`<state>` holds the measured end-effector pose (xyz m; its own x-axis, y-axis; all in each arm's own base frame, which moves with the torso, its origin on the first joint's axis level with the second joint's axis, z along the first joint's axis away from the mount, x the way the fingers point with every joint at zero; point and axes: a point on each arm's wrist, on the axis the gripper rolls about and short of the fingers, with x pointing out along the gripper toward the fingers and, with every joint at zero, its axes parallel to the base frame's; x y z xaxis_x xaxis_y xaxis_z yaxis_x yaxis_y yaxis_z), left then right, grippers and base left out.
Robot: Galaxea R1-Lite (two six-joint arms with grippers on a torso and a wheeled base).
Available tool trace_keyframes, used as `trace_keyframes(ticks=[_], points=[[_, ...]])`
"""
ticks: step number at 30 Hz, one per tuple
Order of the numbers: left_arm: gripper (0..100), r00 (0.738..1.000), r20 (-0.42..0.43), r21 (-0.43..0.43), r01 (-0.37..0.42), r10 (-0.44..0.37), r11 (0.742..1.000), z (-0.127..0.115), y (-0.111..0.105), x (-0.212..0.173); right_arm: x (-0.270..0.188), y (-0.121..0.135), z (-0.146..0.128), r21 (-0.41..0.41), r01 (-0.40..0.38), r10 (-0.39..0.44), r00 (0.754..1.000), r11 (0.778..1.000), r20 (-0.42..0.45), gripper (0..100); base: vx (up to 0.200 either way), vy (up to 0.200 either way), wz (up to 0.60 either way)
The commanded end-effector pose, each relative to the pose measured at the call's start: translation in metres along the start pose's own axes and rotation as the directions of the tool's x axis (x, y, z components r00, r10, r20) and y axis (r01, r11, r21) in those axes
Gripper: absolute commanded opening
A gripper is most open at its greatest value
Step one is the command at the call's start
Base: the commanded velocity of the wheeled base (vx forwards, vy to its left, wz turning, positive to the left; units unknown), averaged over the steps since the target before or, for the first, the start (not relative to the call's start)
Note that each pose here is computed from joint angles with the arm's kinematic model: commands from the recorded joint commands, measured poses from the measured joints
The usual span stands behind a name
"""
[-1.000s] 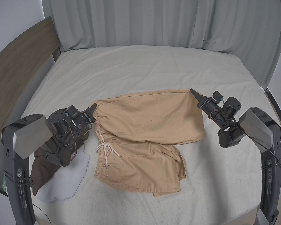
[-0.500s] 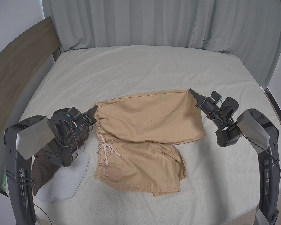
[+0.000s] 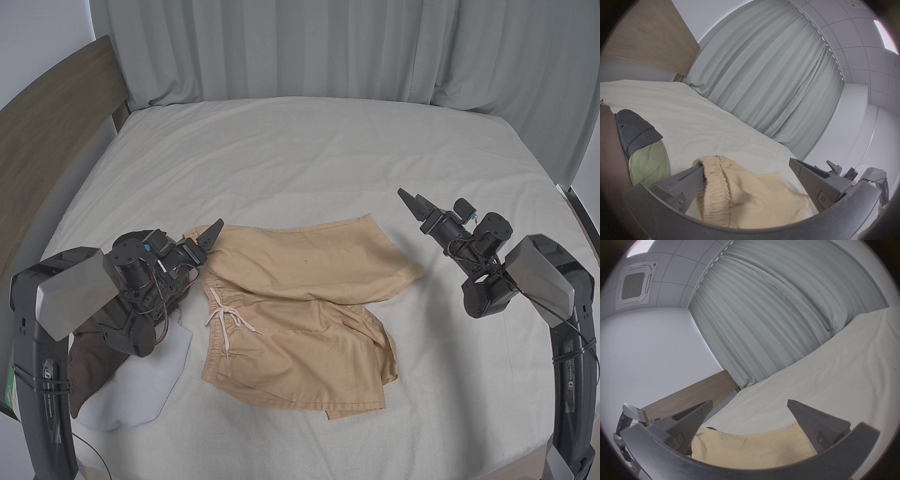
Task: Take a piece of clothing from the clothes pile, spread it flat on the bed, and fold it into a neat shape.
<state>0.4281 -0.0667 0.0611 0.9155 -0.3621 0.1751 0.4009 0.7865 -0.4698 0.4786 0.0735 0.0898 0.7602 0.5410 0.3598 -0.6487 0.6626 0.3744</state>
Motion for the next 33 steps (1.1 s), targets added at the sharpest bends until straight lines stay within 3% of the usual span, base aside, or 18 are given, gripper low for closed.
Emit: trace_keyframes(ticks=[1,9,17,21,22,25,29,33], points=[[100,1.000,-0.019,-0.006,-0.003,0.003,1.000,-0.004,-0.003,-0.004,-0.010,0.011,-0.003,0.015,0.009,-0.009,1.000,1.000,-0.027,100,0.000,0.000,0.00],[100,0.997,-0.075,-0.018,-0.014,0.012,1.000,0.002,-0.015,-0.026,-0.038,0.046,0.000,0.043,0.041,-0.035,0.990,0.998,-0.134,100,0.000,0.000,0.00],[100,0.988,-0.153,-0.030,0.008,-0.012,1.000,0.032,-0.039,-0.082,-0.082,0.108,0.020,0.020,0.026,-0.021,0.973,0.999,-0.230,100,0.000,0.000,0.00],[100,0.978,-0.176,-0.035,0.110,-0.115,0.993,0.054,-0.053,-0.104,-0.098,0.136,0.029,0.018,-0.012,0.016,0.967,1.000,-0.253,100,0.000,0.000,0.00],[100,0.961,-0.192,-0.037,0.193,-0.196,0.981,0.068,-0.064,-0.118,-0.110,0.152,0.035,0.027,-0.039,0.045,0.962,0.999,-0.271,100,0.000,0.000,0.00],[100,0.937,-0.227,-0.047,0.261,-0.264,0.964,0.075,-0.074,-0.138,-0.129,0.165,0.039,0.041,-0.046,0.056,0.954,0.998,-0.295,100,0.000,0.000,0.00],[100,0.904,-0.277,-0.012,0.337,-0.327,0.941,0.075,-0.082,-0.155,-0.147,0.167,0.037,0.063,-0.036,0.056,0.938,0.997,-0.342,100,0.000,0.000,0.00],[100,0.893,-0.294,0.039,0.366,-0.339,0.930,0.072,-0.082,-0.157,-0.149,0.167,0.035,0.050,-0.042,0.057,0.934,0.998,-0.353,100,0.000,0.000,0.00]])
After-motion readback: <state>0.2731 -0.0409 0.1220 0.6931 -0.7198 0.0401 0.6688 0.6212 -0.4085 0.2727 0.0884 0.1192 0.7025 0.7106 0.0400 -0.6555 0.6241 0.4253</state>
